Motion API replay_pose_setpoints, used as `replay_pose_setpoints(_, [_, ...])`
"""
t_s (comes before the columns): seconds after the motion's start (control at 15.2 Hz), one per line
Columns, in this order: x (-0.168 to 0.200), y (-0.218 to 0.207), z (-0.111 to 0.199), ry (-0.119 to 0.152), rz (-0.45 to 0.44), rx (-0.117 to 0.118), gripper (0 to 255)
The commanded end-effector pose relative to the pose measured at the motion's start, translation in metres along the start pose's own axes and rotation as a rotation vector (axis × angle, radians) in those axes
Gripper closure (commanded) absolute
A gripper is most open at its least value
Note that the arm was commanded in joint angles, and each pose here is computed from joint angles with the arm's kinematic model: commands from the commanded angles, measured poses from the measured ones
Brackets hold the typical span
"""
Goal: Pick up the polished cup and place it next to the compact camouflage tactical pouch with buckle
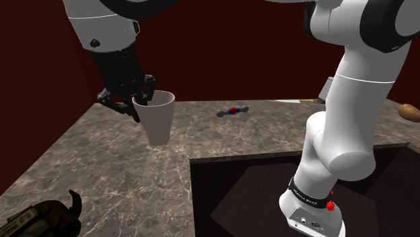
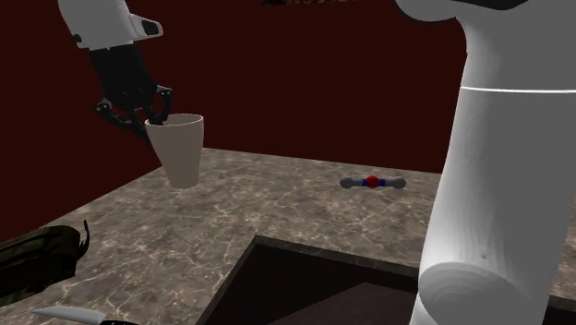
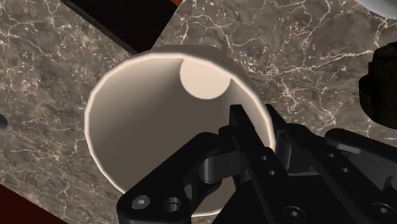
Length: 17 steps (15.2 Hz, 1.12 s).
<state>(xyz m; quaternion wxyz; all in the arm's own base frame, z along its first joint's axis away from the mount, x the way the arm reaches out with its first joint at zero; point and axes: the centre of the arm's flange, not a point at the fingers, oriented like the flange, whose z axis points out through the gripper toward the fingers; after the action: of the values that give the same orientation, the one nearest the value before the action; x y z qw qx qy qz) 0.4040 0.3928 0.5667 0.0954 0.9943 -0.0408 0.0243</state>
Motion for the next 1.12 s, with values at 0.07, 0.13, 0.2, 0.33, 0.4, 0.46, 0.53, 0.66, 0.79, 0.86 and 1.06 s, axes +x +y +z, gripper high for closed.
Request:
replay_pose_setpoints(0.07, [-0.026,-0.03,-0.007,0.0,0.002,0.0,255])
replay_pose_setpoints(0.13, [-0.034,-0.04,-0.009,0.0,0.002,0.0,255])
replay_pose_setpoints(0.2, [-0.043,-0.05,-0.012,0.0,0.002,0.0,255])
replay_pose_setpoints(0.33, [-0.06,-0.069,-0.017,0.0,0.002,0.0,255])
replay_pose_setpoints(0.4, [-0.069,-0.08,-0.019,0.0,0.002,0.0,255])
replay_pose_setpoints(0.46, [-0.069,-0.081,-0.014,0.0,0.002,0.0,255])
replay_pose_setpoints(0.53, [-0.069,-0.082,-0.009,0.0,0.002,0.0,255])
replay_pose_setpoints(0.66, [-0.07,-0.084,0.001,0.0,0.002,0.0,255])
replay_pose_setpoints(0.79, [-0.071,-0.086,0.012,0.0,0.002,0.0,255])
replay_pose_setpoints(0.86, [-0.071,-0.087,0.017,0.0,0.002,0.0,255])
replay_pose_setpoints(1.06, [-0.072,-0.09,0.032,0.0,0.002,0.0,255])
